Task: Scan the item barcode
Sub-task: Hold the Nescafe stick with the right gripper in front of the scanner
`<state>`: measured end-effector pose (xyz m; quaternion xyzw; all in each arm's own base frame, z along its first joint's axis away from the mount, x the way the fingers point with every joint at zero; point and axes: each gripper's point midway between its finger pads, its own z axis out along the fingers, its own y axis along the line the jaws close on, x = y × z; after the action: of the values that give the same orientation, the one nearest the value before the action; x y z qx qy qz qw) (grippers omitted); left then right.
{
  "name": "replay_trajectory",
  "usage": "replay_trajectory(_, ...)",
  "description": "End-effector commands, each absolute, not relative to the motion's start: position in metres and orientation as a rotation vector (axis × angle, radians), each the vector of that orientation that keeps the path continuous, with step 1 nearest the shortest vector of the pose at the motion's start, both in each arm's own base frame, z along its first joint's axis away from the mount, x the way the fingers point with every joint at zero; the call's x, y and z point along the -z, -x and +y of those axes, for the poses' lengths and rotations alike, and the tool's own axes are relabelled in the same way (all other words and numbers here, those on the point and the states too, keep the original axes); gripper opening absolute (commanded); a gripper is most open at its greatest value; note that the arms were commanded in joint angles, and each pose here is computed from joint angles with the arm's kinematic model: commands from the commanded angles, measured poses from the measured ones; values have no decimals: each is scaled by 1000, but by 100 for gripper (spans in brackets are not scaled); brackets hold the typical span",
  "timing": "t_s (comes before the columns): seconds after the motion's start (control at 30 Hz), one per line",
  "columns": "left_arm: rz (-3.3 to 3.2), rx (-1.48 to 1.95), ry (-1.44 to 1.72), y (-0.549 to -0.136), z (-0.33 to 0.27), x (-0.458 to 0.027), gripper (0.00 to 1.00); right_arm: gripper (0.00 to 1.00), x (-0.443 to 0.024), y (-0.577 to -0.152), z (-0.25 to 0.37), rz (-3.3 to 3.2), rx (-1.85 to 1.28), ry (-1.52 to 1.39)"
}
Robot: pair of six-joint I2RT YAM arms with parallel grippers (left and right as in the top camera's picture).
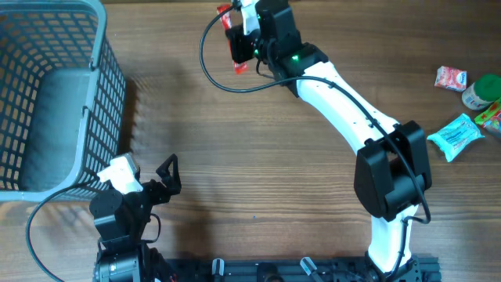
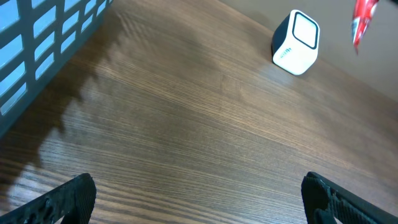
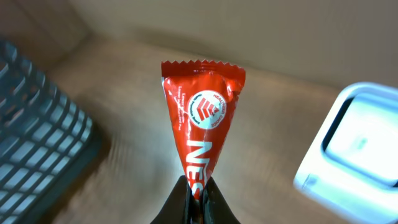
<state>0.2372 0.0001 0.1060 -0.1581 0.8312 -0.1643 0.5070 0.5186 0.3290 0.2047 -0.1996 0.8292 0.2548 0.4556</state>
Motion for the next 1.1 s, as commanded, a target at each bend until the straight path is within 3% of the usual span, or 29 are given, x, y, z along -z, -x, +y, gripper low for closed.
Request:
replay_trajectory(0.0,2006,389,377,-237,0,-104,100,4,-225,-541,321,1915,-501,547)
replay_trajectory(0.17,2006,389,377,-237,0,-104,100,4,-220,-580,321,1830,-347,663)
replay_trajectory(0.47,2006,389,377,-237,0,-104,100,4,-183,-664,287,1808,-230,565)
replay_trajectory(1.07,2006,389,377,-237,0,-104,100,4,-128,-687,274,1817,-264,455)
